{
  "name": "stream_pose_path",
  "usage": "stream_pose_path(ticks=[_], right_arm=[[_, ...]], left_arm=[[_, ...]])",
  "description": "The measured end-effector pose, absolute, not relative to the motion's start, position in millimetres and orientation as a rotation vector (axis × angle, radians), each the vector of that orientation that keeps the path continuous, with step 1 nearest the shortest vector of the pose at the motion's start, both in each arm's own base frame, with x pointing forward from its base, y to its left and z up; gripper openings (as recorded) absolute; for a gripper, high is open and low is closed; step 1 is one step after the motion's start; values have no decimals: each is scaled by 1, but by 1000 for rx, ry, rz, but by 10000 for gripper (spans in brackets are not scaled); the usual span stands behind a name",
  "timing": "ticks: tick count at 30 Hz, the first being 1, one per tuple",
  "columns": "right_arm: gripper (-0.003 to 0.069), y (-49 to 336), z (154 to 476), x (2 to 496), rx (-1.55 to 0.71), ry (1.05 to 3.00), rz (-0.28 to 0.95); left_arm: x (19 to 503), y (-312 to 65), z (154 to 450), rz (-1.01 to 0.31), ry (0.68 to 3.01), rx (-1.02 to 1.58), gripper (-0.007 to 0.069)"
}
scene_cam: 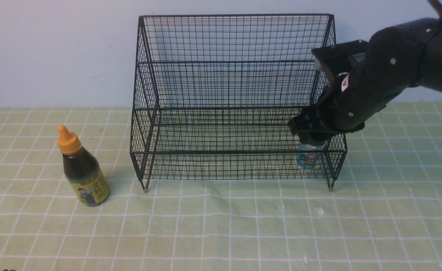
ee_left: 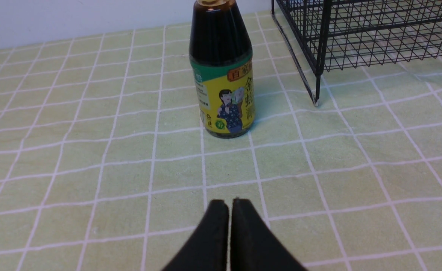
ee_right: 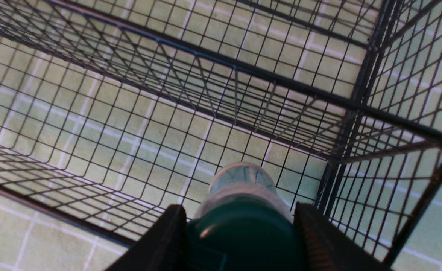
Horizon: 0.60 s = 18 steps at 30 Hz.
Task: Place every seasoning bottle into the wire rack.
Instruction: Use the right arm to put the condiment bottle back on the shelf, then use the left arm to grab the condiment bottle closest to it
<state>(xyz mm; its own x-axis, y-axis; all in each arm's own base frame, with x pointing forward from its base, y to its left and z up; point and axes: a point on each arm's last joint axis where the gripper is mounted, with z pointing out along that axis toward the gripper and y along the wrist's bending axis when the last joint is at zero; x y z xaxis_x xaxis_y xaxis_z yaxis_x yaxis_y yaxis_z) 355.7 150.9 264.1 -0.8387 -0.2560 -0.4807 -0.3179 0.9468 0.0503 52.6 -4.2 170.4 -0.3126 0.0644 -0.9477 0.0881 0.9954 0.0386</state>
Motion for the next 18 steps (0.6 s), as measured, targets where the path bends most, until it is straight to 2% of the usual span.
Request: stream_pose_path(ticks=[5,8,10,11,12,13,14,15,16,17,18], right_arm=[[405,151,270,357,-399,2610,180],[427,149,291,352,-399,2591,182],[406,143,326,341,-396,2514,182],[403,142,330,339,-397,2509,180],[383,138,346,332,-394,2473,179],[330,130,376,313,-384,2405,190],[323,130,376,313,-384,2405,189],[285,125,392,301,-378,2369,192],[215,113,420,276,-368,2301,192],[197,111,423,273,-366,2292,190],[134,100,444,248,-345,2227,193]], left_arm=[[53,-4,170,-24,1890,110,-6],[53,-4,170,-24,1890,110,-6],[53,-4,170,-24,1890,110,-6],[53,-4,170,-24,1890,110,-6],[53,-4,170,-24,1890,110,-6],[53,-4,170,-24,1890,110,-6],[53,-4,170,-24,1890,110,-6],[53,-4,170,-24,1890,110,-6],[53,-4,170,-24,1890,110,-6],[53,-4,170,-24,1890,110,-6],[53,-4,170,-24,1890,110,-6]])
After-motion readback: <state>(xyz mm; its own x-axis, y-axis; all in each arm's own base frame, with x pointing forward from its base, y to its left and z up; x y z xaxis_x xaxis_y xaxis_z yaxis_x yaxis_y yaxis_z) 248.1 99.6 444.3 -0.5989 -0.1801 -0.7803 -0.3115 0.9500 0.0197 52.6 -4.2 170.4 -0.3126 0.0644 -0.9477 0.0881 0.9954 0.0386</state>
